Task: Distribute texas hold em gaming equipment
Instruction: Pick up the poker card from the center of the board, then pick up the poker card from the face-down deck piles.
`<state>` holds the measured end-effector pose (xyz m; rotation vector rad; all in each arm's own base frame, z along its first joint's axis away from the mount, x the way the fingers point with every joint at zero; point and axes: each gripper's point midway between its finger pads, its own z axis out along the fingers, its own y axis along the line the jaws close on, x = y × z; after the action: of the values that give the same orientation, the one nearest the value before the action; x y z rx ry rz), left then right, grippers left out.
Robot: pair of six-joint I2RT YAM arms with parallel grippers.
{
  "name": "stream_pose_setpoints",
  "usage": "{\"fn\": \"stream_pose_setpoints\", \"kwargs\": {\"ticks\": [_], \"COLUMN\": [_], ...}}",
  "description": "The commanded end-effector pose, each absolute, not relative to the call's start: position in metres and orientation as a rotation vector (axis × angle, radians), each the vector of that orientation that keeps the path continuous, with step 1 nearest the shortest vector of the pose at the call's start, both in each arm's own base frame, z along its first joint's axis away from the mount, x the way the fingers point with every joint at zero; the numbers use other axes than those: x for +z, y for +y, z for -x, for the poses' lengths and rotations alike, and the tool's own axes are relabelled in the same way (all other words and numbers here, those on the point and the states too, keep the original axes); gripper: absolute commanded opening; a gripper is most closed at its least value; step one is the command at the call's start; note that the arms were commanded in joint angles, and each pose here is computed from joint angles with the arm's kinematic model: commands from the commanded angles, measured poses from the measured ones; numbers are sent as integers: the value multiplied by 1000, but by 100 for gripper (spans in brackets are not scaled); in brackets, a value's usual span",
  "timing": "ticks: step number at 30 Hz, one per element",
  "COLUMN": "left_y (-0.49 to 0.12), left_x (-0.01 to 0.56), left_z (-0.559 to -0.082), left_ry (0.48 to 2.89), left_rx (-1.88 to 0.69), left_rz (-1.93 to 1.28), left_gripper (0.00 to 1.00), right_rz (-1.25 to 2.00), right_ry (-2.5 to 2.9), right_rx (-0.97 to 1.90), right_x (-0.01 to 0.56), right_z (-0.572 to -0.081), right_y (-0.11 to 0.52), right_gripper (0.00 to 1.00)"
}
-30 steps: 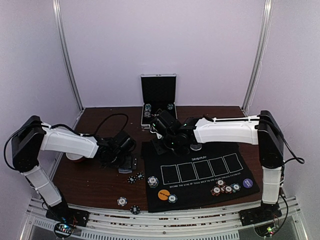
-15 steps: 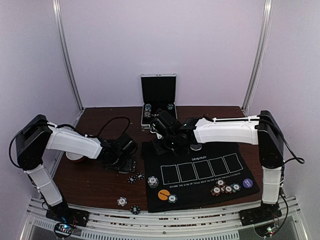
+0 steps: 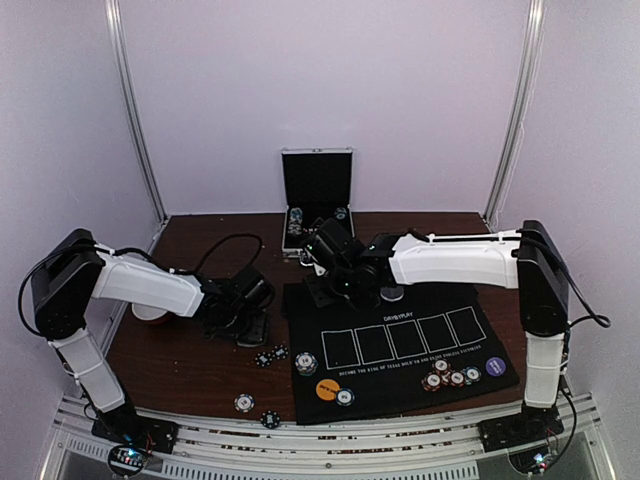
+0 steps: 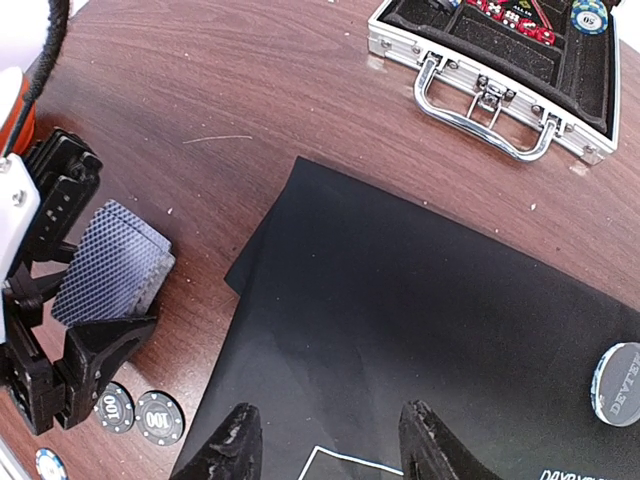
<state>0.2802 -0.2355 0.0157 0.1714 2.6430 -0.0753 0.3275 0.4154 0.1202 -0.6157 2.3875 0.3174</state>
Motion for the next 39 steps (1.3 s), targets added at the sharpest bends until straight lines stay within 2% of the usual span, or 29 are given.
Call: {"fn": "stream_pose_setpoints", "kwargs": {"ticks": [1, 5, 11, 20, 25, 32, 39], "left_y": [-228, -228, -229, -239, -261, -285, -302], "left_x": [-6, 4, 42, 140, 192, 242, 262], "left_z": [-267, -270, -283, -287, -264, -232, -214], "left_ry": [2717, 2688, 2590, 2319, 2134, 1899, 1780], "left_rx": [-48, -56, -24, -11, -105, -231, -329], "left_rz": [-235, -251, -346, -801, -1096, -1363, -1465], "left_gripper": [57, 48, 47, 45, 45, 46, 46], "right_rz": [601, 597, 575, 515, 575, 623, 569], "right_ry": [2368, 2366, 2354, 2293, 2264, 2122, 1934], "right_rx": [322, 324, 347, 587, 654, 1172, 1554], "right_x": [137, 140, 155, 215, 242, 280, 301], "right_z": [-329, -329, -332, -327, -311, -266, -253], "right_y": [407, 405, 399, 369, 356, 389, 420], "right_gripper": [50, 50, 50, 54, 61, 72, 76]}}
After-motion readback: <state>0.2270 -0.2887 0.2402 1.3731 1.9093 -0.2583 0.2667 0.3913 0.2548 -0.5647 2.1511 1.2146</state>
